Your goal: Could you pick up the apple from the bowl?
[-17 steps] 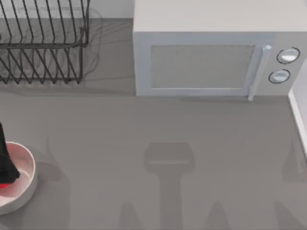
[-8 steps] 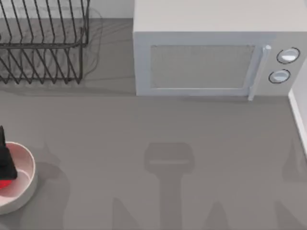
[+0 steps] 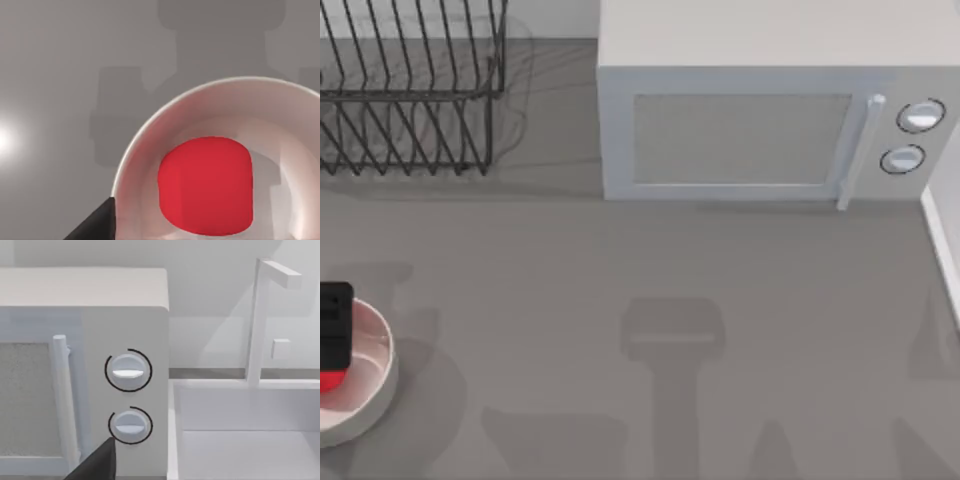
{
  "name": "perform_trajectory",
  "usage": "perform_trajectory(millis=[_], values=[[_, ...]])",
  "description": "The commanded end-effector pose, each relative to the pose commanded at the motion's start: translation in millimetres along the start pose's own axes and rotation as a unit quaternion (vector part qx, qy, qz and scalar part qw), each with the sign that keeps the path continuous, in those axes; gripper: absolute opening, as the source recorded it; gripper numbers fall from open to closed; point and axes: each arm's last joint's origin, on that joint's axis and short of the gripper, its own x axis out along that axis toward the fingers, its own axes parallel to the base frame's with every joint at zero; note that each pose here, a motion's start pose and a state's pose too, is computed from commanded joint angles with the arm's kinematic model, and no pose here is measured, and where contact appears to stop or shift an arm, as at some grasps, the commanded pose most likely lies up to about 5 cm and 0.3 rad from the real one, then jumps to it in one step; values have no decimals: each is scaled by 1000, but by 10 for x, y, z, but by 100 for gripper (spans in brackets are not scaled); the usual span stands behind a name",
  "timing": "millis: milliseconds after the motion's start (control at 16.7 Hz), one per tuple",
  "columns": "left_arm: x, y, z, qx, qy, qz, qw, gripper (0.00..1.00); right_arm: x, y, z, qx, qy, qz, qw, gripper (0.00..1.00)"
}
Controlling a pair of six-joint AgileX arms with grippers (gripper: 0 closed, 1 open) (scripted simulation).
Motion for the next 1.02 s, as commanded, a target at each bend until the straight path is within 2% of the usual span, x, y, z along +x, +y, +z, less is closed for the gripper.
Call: perform_trajectory(millis=[240,420,600,1020], values=[[252,60,301,3,172,-9,985,100,0,0,0,0,0,0,1000,100],[416,95,435,3,254,-16,967,100,0,0,0,0,0,0,1000,100],[487,110,491,3,287,-19,958,100,0,0,0,0,0,0,1000,100],[582,97,437,5,289,-20,957,100,0,0,0,0,0,0,1000,100]])
